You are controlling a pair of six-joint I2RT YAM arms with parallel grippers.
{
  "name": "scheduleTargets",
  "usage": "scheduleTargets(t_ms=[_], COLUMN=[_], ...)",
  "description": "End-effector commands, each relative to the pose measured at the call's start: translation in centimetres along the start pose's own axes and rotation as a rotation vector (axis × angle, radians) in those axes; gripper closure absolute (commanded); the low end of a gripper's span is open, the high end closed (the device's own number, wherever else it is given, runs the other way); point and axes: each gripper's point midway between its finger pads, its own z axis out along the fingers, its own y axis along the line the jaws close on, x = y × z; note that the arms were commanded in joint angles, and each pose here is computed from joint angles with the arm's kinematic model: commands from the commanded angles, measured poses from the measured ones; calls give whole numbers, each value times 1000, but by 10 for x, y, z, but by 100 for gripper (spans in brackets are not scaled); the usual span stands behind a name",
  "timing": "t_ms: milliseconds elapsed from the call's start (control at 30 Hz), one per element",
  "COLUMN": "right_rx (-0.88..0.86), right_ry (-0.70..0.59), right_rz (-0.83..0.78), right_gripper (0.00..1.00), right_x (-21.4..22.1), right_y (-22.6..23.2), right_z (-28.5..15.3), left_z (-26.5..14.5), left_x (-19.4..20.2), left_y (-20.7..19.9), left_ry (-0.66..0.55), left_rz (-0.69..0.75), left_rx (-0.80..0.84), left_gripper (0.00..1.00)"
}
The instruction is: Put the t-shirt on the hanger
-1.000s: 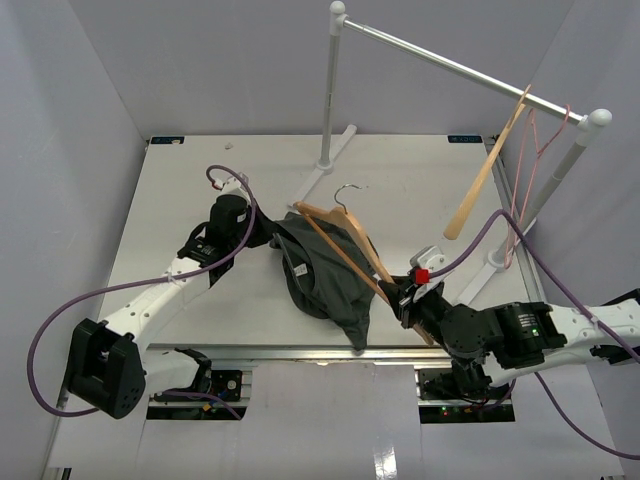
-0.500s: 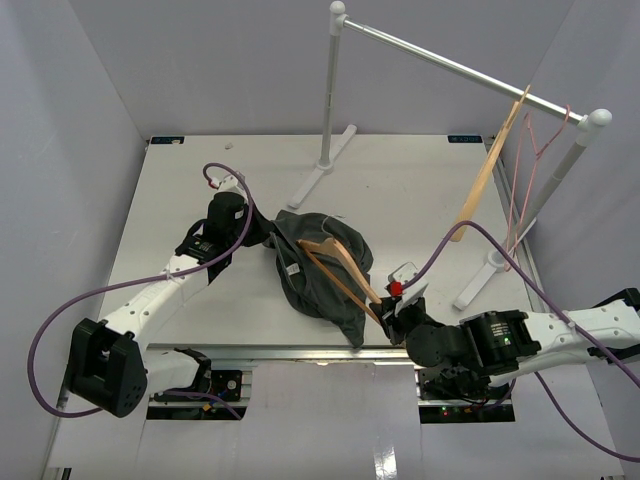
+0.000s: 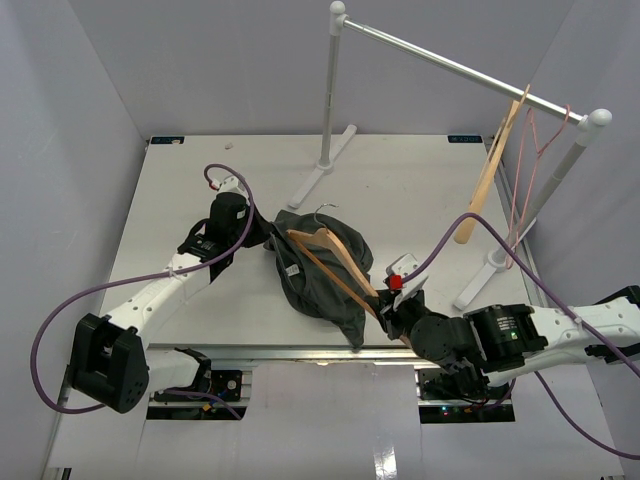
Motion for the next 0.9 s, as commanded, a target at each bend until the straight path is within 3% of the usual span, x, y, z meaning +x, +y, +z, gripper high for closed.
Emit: scheduleTargets(t_ms=[0, 400, 867], right_rx=[-21, -59, -45], right_ry=[-51, -68, -46], right_rz=[59, 41, 38], right_gripper=[92, 92, 92], right_x=[-23, -40, -22], right_y=[2, 5, 10], right_z=[-5, -10, -2], left_z=[-2, 4, -8], left_x=[-10, -10, -21], left_y=[1, 4, -14], left_ry=[-39, -31, -46], left_rz=[-11, -19, -28], left_rx=[-10, -35, 30], left_gripper=[100, 100, 100])
